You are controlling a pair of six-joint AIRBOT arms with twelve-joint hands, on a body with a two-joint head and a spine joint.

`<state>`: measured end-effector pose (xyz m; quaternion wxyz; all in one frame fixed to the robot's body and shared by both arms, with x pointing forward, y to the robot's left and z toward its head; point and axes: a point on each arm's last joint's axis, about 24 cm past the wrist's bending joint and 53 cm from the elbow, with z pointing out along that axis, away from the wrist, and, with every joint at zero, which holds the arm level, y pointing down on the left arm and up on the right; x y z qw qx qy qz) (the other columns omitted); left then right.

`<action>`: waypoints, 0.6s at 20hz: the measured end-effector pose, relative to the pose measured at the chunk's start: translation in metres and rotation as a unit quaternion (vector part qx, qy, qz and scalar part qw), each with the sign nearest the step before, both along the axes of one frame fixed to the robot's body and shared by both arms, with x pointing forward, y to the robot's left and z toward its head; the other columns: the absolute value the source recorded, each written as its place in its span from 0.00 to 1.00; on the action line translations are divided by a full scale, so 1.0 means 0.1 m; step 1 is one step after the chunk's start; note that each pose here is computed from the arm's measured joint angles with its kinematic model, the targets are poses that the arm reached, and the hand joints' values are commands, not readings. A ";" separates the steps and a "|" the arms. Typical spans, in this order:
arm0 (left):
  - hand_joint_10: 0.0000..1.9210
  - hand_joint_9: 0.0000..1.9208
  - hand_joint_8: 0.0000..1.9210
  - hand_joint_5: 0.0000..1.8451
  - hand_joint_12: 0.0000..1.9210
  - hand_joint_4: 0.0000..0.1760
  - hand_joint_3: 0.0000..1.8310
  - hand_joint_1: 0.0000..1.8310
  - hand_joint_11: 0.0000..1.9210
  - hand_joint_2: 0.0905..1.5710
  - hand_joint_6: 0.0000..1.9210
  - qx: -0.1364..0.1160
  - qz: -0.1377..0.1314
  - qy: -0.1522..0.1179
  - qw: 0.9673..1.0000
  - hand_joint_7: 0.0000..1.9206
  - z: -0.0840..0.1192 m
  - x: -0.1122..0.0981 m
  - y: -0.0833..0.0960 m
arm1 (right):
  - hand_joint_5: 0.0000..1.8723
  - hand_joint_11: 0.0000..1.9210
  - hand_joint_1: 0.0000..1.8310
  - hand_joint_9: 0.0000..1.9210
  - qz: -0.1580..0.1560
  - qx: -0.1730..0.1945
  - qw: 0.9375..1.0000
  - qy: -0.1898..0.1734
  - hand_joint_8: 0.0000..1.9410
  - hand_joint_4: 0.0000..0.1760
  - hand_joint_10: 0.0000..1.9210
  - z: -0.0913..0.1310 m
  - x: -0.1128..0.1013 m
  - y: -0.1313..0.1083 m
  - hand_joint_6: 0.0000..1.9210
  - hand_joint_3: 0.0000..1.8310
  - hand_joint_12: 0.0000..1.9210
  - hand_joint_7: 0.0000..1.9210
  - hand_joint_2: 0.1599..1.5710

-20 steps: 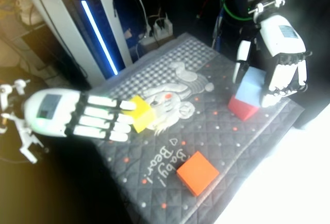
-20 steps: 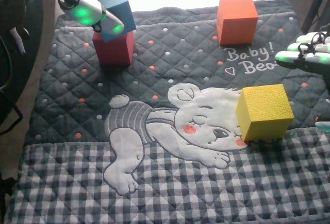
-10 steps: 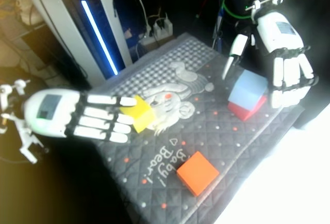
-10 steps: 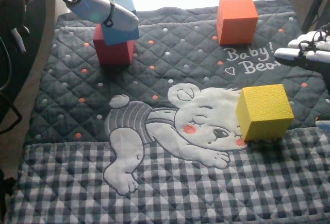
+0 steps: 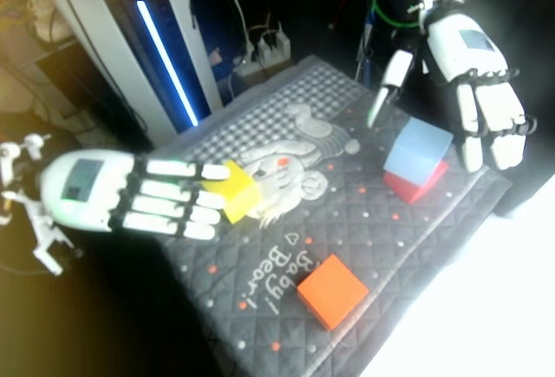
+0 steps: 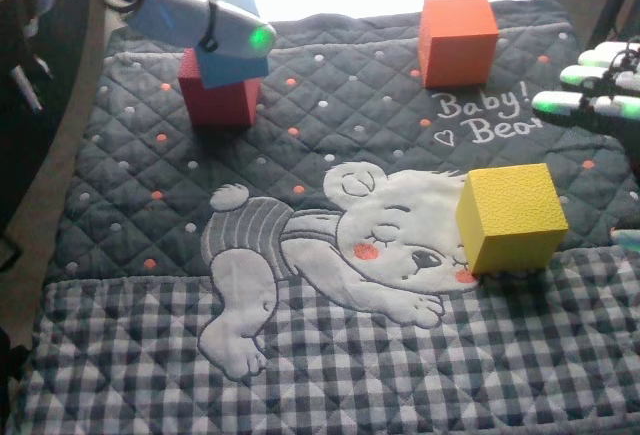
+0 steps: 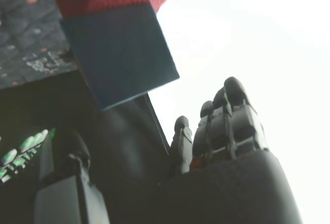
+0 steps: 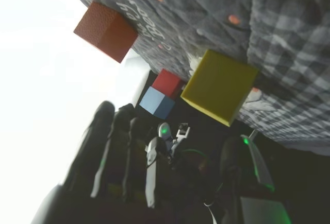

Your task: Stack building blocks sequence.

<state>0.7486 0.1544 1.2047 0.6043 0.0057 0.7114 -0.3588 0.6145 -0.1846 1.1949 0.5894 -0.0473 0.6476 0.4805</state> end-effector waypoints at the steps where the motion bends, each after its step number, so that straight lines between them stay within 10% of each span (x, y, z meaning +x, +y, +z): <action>1: 0.00 0.00 0.00 0.04 0.00 1.00 0.00 0.39 0.00 0.50 0.01 -0.009 -0.006 -0.011 1.000 0.00 0.04 -0.11 0.02 | 0.10 0.13 0.41 0.11 0.001 0.005 1.000 -0.009 0.00 0.74 0.01 0.06 -0.01 -0.01 0.00 0.00 0.02 0.12 0.68; 3: 0.00 0.00 0.00 0.04 0.00 1.00 0.00 0.36 0.00 0.49 0.00 -0.021 -0.014 -0.031 0.999 0.00 0.08 -0.36 0.10 | 0.07 0.11 0.37 0.07 -0.001 0.026 0.999 -0.030 0.00 0.98 0.00 0.21 -0.02 -0.05 0.00 0.00 0.00 0.09 0.63; 7: 0.00 0.00 0.00 0.04 0.00 0.82 0.00 0.35 0.00 0.47 0.00 -0.049 -0.031 -0.041 0.997 0.00 0.03 -0.94 0.22 | 0.04 0.07 0.39 0.06 0.014 0.052 0.996 -0.072 0.00 1.00 0.00 0.46 -0.05 0.08 0.00 0.00 0.01 0.07 0.54; 12: 0.00 0.00 0.00 0.05 0.00 0.87 0.00 0.45 0.00 0.46 0.00 -0.094 -0.031 -0.042 0.994 0.00 -0.02 -1.37 0.38 | 0.02 0.09 0.34 0.05 0.037 0.043 0.996 -0.071 0.00 1.00 0.00 0.41 -0.08 0.27 0.00 0.00 0.01 0.05 0.51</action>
